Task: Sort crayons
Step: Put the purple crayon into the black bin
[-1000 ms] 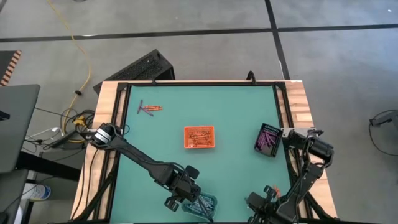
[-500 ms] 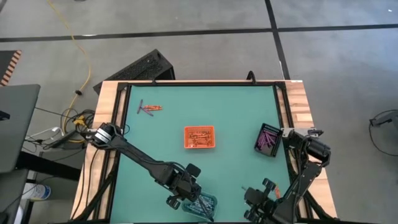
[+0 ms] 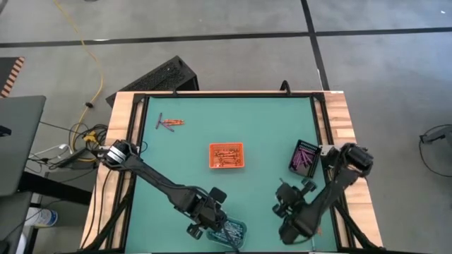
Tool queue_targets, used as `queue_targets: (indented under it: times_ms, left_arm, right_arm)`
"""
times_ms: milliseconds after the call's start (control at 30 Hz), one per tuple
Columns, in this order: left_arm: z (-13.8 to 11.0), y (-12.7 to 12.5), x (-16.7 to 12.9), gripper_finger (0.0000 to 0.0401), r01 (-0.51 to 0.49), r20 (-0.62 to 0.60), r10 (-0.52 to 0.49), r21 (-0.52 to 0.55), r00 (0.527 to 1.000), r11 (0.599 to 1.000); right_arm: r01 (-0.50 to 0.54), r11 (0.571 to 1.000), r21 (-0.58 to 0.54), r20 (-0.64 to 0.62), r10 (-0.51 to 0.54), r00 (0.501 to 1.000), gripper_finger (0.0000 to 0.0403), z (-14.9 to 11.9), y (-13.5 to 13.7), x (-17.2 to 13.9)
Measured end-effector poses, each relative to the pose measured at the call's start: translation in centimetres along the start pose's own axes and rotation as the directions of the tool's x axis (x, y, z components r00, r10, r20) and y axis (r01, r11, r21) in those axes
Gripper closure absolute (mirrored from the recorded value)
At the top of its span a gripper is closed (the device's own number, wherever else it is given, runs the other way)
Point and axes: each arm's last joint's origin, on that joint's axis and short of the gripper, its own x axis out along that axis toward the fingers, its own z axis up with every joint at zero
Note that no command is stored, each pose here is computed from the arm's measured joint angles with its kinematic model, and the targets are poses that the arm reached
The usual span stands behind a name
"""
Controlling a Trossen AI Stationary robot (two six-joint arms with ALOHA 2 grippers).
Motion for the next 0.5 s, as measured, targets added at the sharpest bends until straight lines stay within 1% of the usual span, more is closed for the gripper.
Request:
queue_targets:
  times_ms: [133, 267, 400, 500]
  left_arm:
    - [-0.1, -0.2, 0.0, 0.0259, 0.004, -0.013, -0.004, -0.002, 1.0, 1.0]
    - [-0.4, -0.5, 0.0, 0.0259, 0.007, -0.039, -0.008, -0.01, 0.999, 1.0]
    - [-0.4, -0.7, 0.0, 0.0259, 0.01, -0.049, -0.01, -0.009, 0.999, 1.0]
    - [-0.4, -0.7, -0.1, 0.0259, 0.01, -0.048, -0.011, -0.007, 0.999, 1.0]
  right_arm:
    - [0.058, 0.994, 0.097, -0.02, -0.056, 0.998, 0.0403, 1.0, -2.1, 1.9]
    - [0.111, 0.974, 0.195, -0.038, -0.106, 0.994, 0.0403, 1.4, -4.5, 3.7]
    - [0.141, 0.946, 0.293, -0.061, -0.129, 0.99, 0.0403, 1.4, -7.0, 5.4]
    - [0.133, 0.92, 0.368, -0.083, -0.11, 0.99, 0.0403, 1.2, -8.4, 6.6]
